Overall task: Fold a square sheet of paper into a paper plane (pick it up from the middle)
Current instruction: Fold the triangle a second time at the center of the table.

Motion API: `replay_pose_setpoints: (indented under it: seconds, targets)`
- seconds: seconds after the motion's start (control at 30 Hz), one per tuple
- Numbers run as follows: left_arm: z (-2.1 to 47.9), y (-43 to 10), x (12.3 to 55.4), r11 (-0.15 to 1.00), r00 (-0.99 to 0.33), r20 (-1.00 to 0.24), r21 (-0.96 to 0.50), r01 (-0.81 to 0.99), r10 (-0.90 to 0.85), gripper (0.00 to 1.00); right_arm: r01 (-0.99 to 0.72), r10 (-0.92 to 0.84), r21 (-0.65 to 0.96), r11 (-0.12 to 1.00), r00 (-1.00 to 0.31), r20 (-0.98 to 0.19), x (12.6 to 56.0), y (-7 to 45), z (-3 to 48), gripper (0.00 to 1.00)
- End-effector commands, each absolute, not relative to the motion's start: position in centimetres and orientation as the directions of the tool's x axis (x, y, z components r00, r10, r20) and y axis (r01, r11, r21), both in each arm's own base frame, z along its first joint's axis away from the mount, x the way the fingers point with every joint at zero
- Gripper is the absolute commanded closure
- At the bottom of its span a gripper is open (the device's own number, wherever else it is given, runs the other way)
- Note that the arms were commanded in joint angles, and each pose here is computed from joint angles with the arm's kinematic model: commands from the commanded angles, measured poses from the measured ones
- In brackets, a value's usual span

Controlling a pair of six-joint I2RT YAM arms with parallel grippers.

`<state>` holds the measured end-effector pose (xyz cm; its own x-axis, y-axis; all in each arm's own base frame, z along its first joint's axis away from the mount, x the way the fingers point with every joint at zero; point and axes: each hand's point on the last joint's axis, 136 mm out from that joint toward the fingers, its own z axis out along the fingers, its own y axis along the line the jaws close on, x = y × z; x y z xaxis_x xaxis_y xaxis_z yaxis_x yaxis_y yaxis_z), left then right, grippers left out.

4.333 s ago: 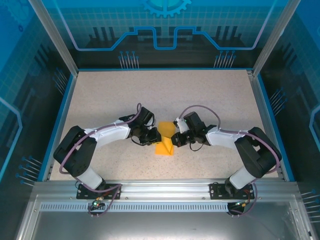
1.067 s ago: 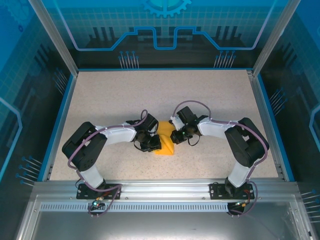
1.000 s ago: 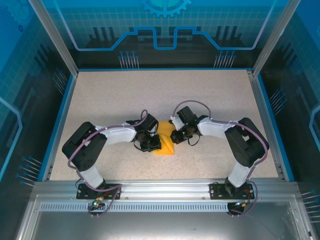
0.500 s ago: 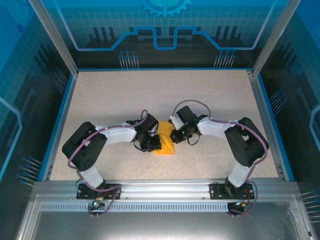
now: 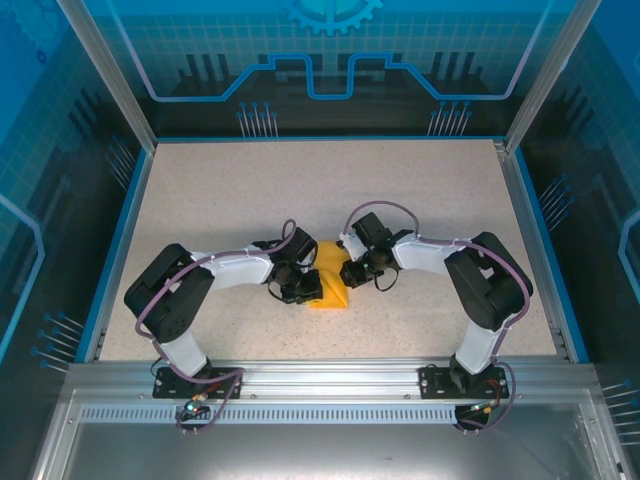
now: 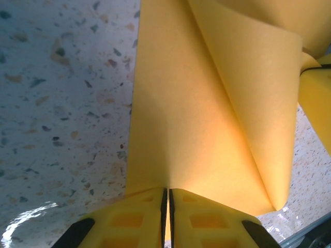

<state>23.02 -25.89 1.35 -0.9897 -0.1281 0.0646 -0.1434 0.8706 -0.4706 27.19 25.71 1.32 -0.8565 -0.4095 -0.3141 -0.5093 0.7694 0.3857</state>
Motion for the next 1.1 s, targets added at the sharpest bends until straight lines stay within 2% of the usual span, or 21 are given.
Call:
replay_pose_setpoints:
  seconds: [0.0,0.4,0.67,0.93,1.07]
  targets:
    - [1.2,-25.8,22.8,0.888,-0.993,0.062,-0.444,-0.120,-0.103,0.86,-0.519,-0.427,0.369,0.771,-0.851,-0.305,26.7,25.6,1.6,0.93]
    - [4.3,-25.9,23.7,0.864,-0.991,-0.014,-0.491,-0.110,-0.134,0.80,-0.515,-0.420,0.396,0.761,-0.855,-0.304,26.1,25.9,1.6,0.92]
    - [7.5,-26.6,25.4,0.807,-0.973,-0.086,-0.576,-0.126,-0.213,0.75,-0.510,-0.419,0.386,0.768,-0.857,-0.298,26.2,25.7,1.3,0.92]
    - [8.2,-29.0,28.5,0.690,-0.960,-0.023,-0.700,-0.183,-0.278,0.75,-0.503,-0.415,0.382,0.776,-0.862,-0.292,26.2,25.6,0.7,0.92]
    - [7.6,-29.8,29.3,0.668,-0.959,0.002,-0.717,-0.198,-0.282,0.76,-0.499,-0.413,0.380,0.779,-0.864,-0.289,26.2,25.5,0.6,0.92]
